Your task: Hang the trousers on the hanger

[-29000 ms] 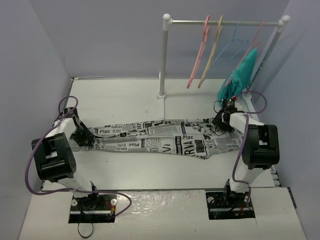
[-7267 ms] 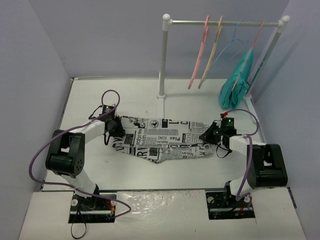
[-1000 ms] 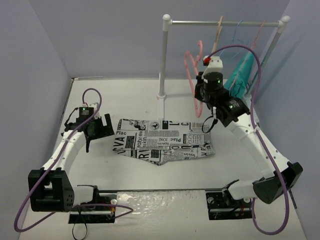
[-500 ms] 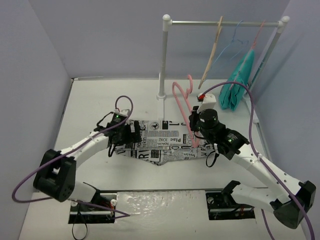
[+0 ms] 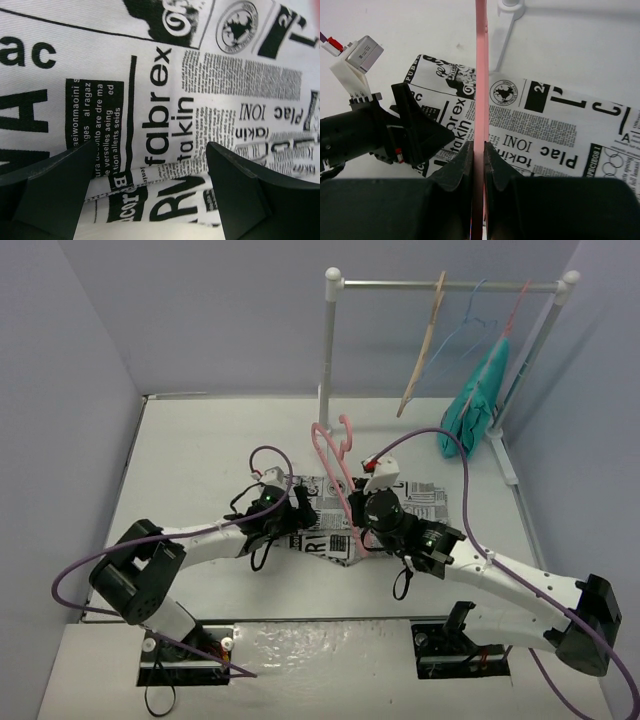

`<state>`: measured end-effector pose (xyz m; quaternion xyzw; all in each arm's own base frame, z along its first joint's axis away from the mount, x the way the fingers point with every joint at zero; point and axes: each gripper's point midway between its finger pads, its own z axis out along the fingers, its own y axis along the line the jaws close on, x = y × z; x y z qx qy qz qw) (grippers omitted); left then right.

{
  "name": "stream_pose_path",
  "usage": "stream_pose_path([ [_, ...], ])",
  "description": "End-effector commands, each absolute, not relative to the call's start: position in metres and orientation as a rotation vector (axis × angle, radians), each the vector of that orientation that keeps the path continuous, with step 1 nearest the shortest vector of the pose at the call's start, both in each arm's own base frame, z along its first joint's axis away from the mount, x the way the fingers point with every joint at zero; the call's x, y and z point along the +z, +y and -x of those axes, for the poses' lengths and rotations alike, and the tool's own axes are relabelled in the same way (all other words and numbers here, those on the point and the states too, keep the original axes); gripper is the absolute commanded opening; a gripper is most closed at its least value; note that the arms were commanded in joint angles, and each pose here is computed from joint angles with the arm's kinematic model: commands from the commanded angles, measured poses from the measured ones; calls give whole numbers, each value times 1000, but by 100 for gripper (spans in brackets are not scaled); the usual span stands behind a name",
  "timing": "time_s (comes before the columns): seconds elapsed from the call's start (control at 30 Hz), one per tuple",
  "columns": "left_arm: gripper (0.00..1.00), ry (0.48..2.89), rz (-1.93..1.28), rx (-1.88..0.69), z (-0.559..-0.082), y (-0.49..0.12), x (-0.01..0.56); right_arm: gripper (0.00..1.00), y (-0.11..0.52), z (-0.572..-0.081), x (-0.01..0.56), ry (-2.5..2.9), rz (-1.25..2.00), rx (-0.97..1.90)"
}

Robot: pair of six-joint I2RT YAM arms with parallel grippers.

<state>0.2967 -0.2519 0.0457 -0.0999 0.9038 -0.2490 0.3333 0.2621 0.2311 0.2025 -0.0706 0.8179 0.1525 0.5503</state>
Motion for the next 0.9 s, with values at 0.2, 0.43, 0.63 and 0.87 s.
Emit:
stream_pose_path([
  [0.2,89,2463,264,-609,-240,-241,77,0,233,-285,210,1838,-15,332],
  [0.43,83,2472,271,-501,-273,-178,108,0,238,-277,189,1866,-11,349],
  [0.63,72,2555,170,-502,-301,-157,92,0,251,-265,173,1876,21,361],
  [0.87,58,2592,141,-619,-316,-168,66,0,264,-257,160,1879,31,358],
])
